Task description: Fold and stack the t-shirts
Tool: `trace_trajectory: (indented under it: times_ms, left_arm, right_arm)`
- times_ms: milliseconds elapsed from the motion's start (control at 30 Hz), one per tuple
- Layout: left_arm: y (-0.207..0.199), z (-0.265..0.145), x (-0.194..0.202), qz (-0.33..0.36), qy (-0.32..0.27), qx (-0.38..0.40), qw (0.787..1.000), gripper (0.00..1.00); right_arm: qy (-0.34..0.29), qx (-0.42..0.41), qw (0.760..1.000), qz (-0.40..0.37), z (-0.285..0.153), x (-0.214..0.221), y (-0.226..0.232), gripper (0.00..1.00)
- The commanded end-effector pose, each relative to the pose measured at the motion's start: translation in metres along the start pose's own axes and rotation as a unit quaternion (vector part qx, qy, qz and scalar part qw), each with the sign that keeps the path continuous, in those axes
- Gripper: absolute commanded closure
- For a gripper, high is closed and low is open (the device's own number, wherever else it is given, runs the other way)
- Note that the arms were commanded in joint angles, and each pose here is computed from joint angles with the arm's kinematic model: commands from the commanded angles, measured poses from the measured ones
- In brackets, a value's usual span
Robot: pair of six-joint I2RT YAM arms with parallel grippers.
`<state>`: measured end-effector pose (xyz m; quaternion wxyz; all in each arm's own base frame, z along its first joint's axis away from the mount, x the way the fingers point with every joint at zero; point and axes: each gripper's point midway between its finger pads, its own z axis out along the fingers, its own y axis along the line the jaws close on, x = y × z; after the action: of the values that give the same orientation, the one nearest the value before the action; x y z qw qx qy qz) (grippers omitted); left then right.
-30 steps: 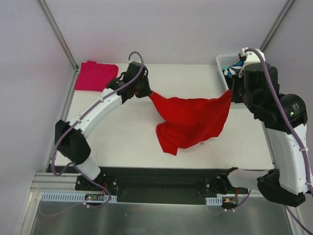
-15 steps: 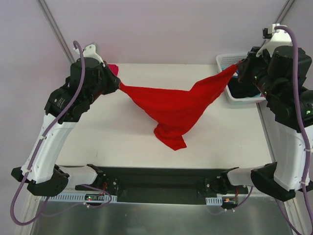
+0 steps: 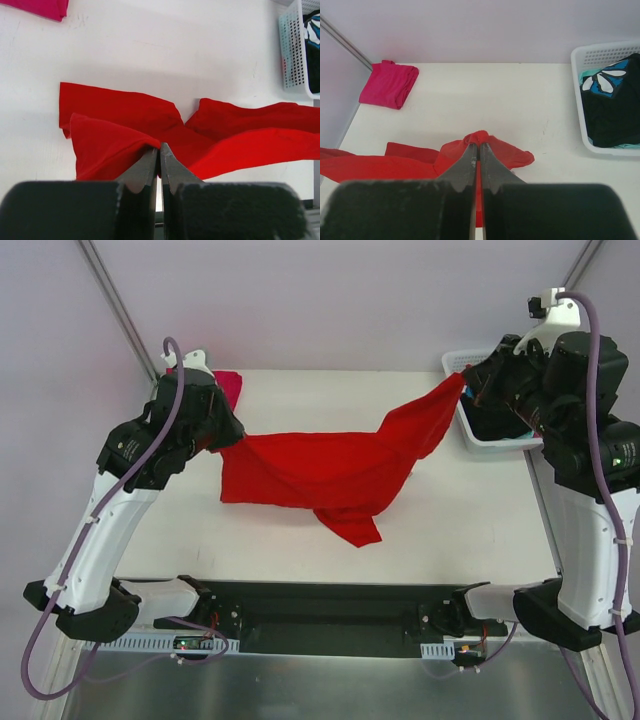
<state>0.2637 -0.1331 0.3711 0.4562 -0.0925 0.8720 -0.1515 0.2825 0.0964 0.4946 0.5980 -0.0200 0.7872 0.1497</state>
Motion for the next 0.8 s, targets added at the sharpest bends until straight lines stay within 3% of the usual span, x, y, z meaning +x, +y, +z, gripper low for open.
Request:
trace_trajectory:
  times_ms: [0,100,433,767]
  left_arm:
    - [-0.005,0.006,0.018,-0.002,0.032,0.008,0.999,1.0]
    - [-0.005,0.033,0.045,-0.008,0.071,0.0,0.997,1.0]
    - [0.021,0.12,0.196,-0.034,0.226,-0.043,0.973,1.0]
    - [0.024,0.17,0.235,-0.013,0.27,-0.065,0.96,1.0]
  right_arm:
    - [-0.035,-0.022,0.999,0.007,-0.013,-0.015,0.007,0.99]
    - [-0.009,-0.022,1.0,0.008,-0.001,0.001,0.005,0.99]
    - [0.048,-0.034,0.998,0.0,0.022,0.051,0.003,0.99]
    - [0.077,-0.04,0.996,-0.006,0.036,0.075,0.002,0.99]
